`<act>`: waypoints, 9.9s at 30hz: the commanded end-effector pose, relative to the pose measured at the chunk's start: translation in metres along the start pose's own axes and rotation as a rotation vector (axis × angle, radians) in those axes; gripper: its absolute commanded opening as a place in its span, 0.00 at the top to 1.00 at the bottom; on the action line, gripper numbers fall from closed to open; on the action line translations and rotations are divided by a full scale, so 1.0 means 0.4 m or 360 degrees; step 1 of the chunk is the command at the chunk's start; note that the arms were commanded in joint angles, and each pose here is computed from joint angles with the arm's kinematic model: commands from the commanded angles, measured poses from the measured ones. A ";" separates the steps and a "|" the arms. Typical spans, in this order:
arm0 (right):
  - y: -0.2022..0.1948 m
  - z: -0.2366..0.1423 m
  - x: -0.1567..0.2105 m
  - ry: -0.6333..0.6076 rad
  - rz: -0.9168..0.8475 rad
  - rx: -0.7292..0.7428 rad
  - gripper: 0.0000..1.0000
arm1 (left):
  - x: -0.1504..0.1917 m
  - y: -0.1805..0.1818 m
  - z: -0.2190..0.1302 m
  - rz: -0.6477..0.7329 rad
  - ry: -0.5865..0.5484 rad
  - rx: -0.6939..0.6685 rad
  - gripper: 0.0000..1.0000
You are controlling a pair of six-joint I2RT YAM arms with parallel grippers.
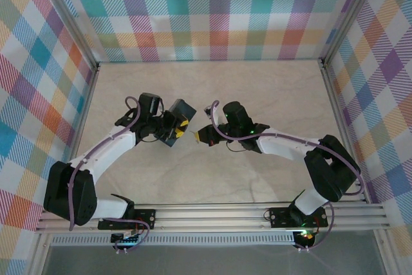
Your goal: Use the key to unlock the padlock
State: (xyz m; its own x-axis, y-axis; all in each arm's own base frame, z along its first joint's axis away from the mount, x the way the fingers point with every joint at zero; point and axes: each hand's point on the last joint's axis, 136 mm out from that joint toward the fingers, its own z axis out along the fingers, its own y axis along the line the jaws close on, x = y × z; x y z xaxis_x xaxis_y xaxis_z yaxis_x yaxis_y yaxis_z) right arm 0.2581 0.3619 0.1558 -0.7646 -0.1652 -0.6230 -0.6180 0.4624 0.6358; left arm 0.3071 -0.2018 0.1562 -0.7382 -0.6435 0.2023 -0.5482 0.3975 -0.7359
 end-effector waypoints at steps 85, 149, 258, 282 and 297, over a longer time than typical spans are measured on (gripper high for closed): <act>0.065 0.055 -0.065 -0.0036 -0.0134 -0.0174 1.00 | 0.002 -0.035 -0.074 0.0003 -0.0045 0.0192 0.99; 0.226 0.059 -0.170 -0.0035 0.0240 -0.0713 1.00 | -0.010 -0.005 -0.079 0.0322 -0.0101 -0.0030 1.00; 0.065 0.116 -0.068 0.0010 -0.0063 -0.0245 1.00 | -0.054 -0.033 -0.105 0.0091 -0.0014 0.0048 1.00; 0.073 0.115 -0.030 0.0054 -0.0044 -0.0256 1.00 | -0.074 -0.032 -0.096 0.0087 -0.0057 0.0024 1.00; 0.036 0.110 -0.026 0.0035 -0.0017 -0.0179 1.00 | -0.069 -0.030 -0.104 0.0096 -0.0062 0.0019 1.00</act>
State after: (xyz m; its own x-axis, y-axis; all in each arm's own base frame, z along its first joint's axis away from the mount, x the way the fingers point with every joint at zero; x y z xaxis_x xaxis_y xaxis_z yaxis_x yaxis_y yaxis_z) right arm 0.2643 0.4124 0.1560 -0.7567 -0.1950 -0.6241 -0.6476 0.3545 0.6744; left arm 0.3088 -0.1622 0.1594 -0.7376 -0.6490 0.1863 -0.5648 0.4419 -0.6970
